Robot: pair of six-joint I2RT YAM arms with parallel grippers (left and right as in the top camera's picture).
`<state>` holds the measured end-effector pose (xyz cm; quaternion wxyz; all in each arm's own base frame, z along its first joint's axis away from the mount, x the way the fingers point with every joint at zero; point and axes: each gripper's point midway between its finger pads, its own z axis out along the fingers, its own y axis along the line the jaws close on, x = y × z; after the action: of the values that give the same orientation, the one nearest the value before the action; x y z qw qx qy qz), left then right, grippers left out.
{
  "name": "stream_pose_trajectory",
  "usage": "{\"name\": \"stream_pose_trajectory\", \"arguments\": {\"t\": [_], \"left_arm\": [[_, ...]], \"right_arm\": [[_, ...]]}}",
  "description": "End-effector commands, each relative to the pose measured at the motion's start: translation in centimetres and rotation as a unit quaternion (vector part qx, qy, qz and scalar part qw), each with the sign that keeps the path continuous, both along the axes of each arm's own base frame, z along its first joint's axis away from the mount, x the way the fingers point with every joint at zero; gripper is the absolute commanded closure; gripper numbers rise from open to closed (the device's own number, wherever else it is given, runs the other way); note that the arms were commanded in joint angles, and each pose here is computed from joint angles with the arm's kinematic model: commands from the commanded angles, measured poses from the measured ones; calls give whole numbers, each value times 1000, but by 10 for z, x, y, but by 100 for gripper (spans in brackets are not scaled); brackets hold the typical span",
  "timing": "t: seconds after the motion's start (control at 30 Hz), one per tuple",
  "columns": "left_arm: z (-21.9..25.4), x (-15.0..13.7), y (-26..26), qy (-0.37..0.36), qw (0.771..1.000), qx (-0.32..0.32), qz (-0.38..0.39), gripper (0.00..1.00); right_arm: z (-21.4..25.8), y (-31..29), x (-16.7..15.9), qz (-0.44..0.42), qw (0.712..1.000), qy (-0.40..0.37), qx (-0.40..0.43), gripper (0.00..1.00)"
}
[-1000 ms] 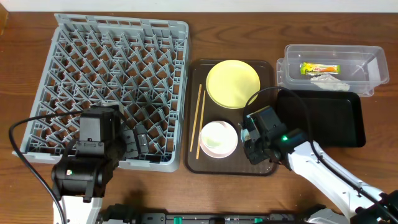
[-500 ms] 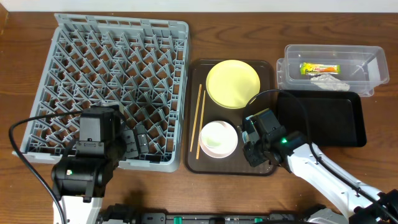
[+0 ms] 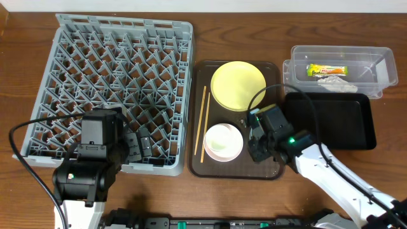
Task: Sort waste into correct bins and load items into the dishwasher
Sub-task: 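Tip the blue bowl over the black tray to pour out rice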
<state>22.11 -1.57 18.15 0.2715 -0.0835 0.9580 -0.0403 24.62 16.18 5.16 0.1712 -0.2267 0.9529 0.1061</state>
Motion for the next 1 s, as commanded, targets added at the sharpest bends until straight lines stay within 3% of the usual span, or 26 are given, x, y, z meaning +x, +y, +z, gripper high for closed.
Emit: {"name": "stream_pose_trajectory", "arguments": {"t": [0.0,0.13,0.33,0.57,0.97], "left_arm": [[7,2,2,-9,1000,5,-2,2],[7,2,2,-9,1000,5,-2,2],[7,2,2,-9,1000,5,-2,2],[7,2,2,-9,1000,5,-2,2],[7,2,2,-9,1000,5,-2,2]], "right_arm": [[51,11,23,-19,998,-49,40,99],[93,2,43,-78,991,-74,74,99],[111,-34,62,-157,976,-66,136,99],[111,-82,73,-220,947,-20,233,99],[84,-110,81,-232,893,75,377,99]]}}
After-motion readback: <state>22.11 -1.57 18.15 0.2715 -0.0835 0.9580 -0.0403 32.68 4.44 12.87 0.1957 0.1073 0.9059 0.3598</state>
